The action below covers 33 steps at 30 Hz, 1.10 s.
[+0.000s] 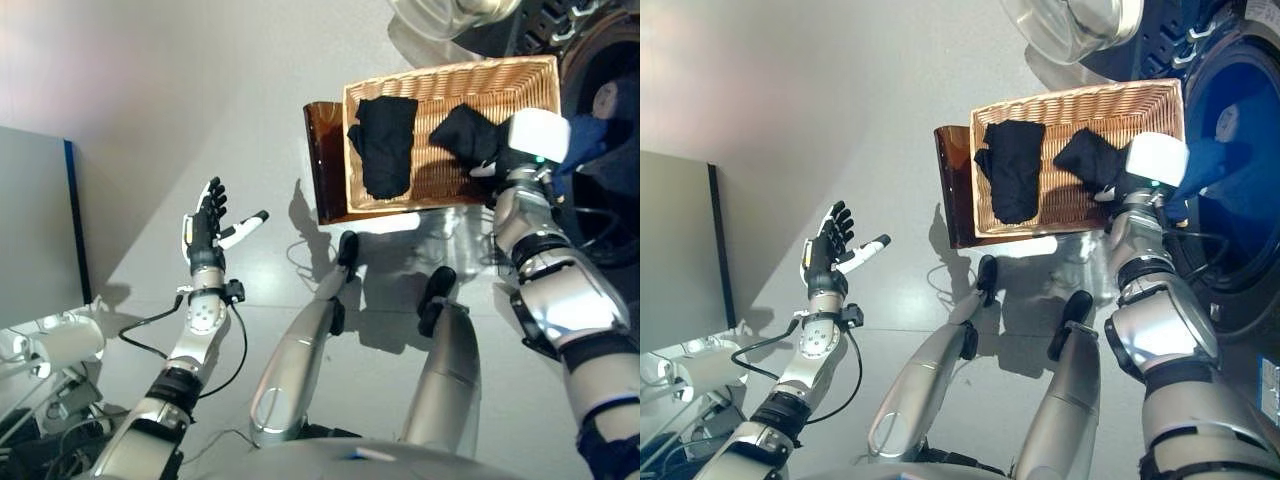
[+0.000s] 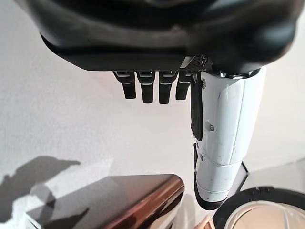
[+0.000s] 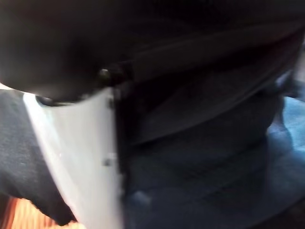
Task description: Pick up the clothes and place them into the washing machine
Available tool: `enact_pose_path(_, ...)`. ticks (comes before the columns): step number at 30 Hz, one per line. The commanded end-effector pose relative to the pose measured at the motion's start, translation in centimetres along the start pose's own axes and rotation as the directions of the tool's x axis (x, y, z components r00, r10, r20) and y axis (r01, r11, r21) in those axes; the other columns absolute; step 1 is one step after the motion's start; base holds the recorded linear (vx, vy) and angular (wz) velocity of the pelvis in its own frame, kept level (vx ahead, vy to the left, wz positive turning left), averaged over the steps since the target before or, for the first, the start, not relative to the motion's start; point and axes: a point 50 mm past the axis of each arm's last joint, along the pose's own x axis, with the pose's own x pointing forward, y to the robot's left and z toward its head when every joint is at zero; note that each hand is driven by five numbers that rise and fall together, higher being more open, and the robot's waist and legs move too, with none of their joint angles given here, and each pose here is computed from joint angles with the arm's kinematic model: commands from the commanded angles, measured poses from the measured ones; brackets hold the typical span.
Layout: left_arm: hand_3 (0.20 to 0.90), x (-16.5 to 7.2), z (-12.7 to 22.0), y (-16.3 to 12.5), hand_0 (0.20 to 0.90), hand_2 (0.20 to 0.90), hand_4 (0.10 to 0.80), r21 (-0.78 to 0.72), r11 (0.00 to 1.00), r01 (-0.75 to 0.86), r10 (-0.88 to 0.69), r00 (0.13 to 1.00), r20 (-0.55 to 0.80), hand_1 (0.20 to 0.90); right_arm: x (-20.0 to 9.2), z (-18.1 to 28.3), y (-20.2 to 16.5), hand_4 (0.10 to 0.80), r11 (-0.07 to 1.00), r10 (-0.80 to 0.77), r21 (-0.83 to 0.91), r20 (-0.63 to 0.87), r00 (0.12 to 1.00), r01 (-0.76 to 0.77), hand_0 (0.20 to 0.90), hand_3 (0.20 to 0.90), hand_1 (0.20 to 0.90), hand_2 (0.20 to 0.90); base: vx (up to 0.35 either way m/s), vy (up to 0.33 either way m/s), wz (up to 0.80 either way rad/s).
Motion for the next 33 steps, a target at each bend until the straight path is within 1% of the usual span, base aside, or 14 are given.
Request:
enact_pose_path(1, 0.9, 0.6, 2.7, 0.8, 0.9, 0.9, 0.8, -0.029, 0.998, -0.055, 0.058, 0.986, 0.156, 0.9, 2.0, -2.0, -4.6, 0.3, 0.908, -0.194, 0.32, -0.25, 0.949, 0.269, 0.2, 0.2, 0.2, 0.2, 0.036, 0.062, -0.02)
enact_pose_path(2, 0.9, 0.4, 2.4, 1.0, 0.9, 0.9, 0.8, -0.019, 0.998, -0.063, 0.065, 0.987, 0.145, 0.9, 1.9, -2.0, -4.8, 0.3, 0.783, -0.186, 0.507, -0.362, 0.913, 0.36, 0.2, 0.2, 0.2, 0.2, 0.037, 0.062, -0.04)
enact_pose_path(4, 0.9, 0.4, 2.3, 1.0, 0.9, 0.9, 0.8, -0.017, 0.998, -0.062, 0.064, 0.987, 0.144, 0.9, 1.9, -2.1, -4.7, 0.3, 0.783, -0.185, 0.507, -0.363, 0.913, 0.361, 0.2, 0.2, 0.2, 0.2, 0.024, 0.043, -0.09)
enact_pose_path(6, 0.9, 0.2, 2.1, 1.0, 0.9, 0.9, 0.8, -0.002, 0.997, -0.073, 0.073, 0.988, 0.138, 0.9, 1.3, -0.5, -3.8, 0.3, 0.403, -0.063, 0.8, -0.46, 0.885, 0.445, 0.2, 0.2, 0.2, 0.2, 0.029, 0.063, -0.09)
enact_pose_path(7, 0.9, 0.2, 2.1, 1.1, 0.9, 0.9, 0.8, 0.0, 0.997, -0.073, 0.072, 0.988, 0.138, 0.9, 1.2, -0.6, -3.7, 0.3, 0.402, -0.061, 0.8, -0.461, 0.885, 0.445, 0.2, 0.2, 0.2, 0.2, 0.02, 0.039, -0.14)
enact_pose_path(9, 0.9, 0.1, 2.0, 0.8, 0.9, 0.9, 0.8, -0.002, 0.998, -0.064, 0.064, 0.989, 0.136, 0.9, 1.0, 0.2, -3.2, 0.3, 0.16, 0.03, 0.865, -0.486, 0.873, 0.476, 0.2, 0.2, 0.2, 0.2, 0.016, 0.031, -0.19)
enact_pose_path(11, 0.9, 0.1, 2.0, 0.8, 0.9, 0.9, 0.8, -0.003, 0.998, -0.063, 0.063, 0.989, 0.133, 0.9, 0.9, 0.3, -3.2, 0.3, 0.09, 0.058, 0.863, -0.503, 0.862, 0.497, 0.2, 0.2, 0.2, 0.2, 0.01, 0.016, -0.19)
enact_pose_path(13, 0.9, 0.0, 1.7, 0.6, 0.9, 0.9, 0.8, -0.013, 0.998, -0.053, 0.054, 0.992, 0.115, 0.9, 0.5, 0.9, -2.6, 0.3, -0.165, 0.149, 0.829, -0.516, 0.844, 0.535, 0.2, 0.2, 0.2, 0.2, 0.023, 0.024, -0.11)
enact_pose_path(14, 0.9, 0.0, 1.7, 0.6, 0.9, 0.9, 0.8, -0.012, 0.999, -0.053, 0.054, 0.992, 0.115, 0.9, 0.5, 0.9, -2.5, 0.3, -0.168, 0.15, 0.828, -0.515, 0.844, 0.535, 0.2, 0.2, 0.2, 0.2, 0.03, 0.03, -0.05)
enact_pose_path(16, 0.9, -0.1, 1.6, 0.2, 0.9, 0.9, 0.8, -0.037, 0.999, -0.036, 0.04, 0.994, 0.105, 0.9, -0.1, 1.8, -2.1, 0.3, -0.393, 0.207, 0.741, -0.505, 0.838, 0.544, 0.2, 0.2, 0.2, 0.2, 0.027, 0.019, -0.06)
enact_pose_path(22, 0.9, -0.4, 1.4, 0.2, 0.9, 0.9, 0.8, -0.064, 0.998, -0.023, 0.029, 0.995, 0.094, 0.9, 0.3, 1.8, -3.1, 0.3, -0.549, 0.196, 0.66, -0.494, 0.847, 0.513, 0.2, 0.2, 0.2, 0.2, 0.009, 0.008, -0.02)
enact_pose_path(27, 0.9, -0.8, 1.2, 0.8, 0.9, 0.9, 0.8, -0.082, 0.996, -0.028, 0.035, 0.995, 0.089, 0.9, 1.9, 1.4, -7.6, 0.3, -0.622, 0.057, 0.66, -0.499, 0.865, 0.422, 0.2, 0.2, 0.2, 0.2, 0.022, 0.014, -0.01)
enact_pose_path(31, 0.9, -1.2, 0.9, 1.5, 0.9, 0.9, 0.8, -0.085, 0.996, -0.03, 0.037, 0.996, 0.086, 0.9, 3.4, 0.7, -14.0, 0.3, -0.624, -0.147, 0.712, -0.512, 0.846, 0.322, 0.2, 0.2, 0.2, 0.2, 0.041, 0.017, -0.04)
enact_pose_path(33, 0.9, -1.5, 0.6, 2.2, 0.9, 0.9, 0.8, -0.08, 0.996, -0.04, 0.047, 0.996, 0.08, 0.9, 3.6, 0.8, -19.9, 0.3, -0.586, -0.347, 0.781, -0.481, 0.805, 0.214, 0.2, 0.2, 0.2, 0.2, 0.058, 0.017, 0.05)
